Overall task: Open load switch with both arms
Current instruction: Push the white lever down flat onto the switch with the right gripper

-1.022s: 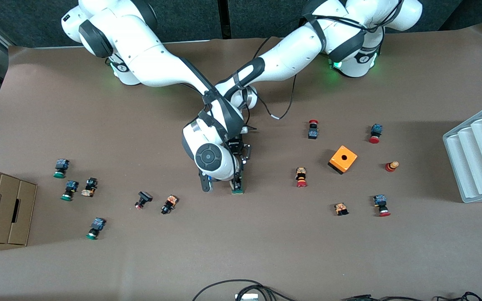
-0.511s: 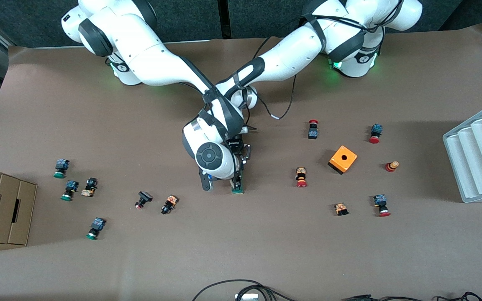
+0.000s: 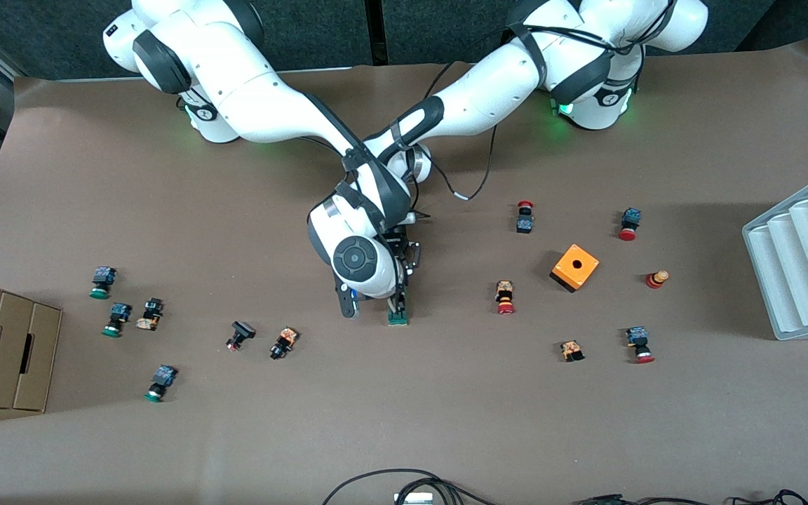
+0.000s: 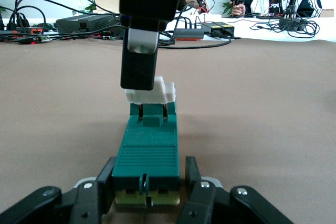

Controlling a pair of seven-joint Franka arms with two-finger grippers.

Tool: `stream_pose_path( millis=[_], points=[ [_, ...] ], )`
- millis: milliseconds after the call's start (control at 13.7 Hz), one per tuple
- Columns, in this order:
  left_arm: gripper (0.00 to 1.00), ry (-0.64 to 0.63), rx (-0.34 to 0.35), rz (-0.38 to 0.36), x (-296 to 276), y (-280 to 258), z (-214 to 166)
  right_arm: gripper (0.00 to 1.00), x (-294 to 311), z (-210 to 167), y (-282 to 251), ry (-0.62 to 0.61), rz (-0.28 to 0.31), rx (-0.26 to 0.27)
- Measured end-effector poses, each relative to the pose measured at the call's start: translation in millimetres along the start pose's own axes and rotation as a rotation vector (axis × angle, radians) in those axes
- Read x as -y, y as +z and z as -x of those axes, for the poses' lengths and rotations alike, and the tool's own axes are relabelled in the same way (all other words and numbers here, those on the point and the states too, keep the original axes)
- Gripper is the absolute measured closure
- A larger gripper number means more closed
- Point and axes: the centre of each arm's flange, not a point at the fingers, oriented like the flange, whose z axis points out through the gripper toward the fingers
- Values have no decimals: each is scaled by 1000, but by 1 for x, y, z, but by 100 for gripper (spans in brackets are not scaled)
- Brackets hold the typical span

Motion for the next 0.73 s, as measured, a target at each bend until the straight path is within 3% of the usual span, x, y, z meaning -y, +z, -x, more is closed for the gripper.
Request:
stream_pose_path(
  millis=[730],
  points=[
    [43, 1, -1, 0, 0, 0, 0, 83, -9, -1, 23, -17, -8, -26]
  ],
)
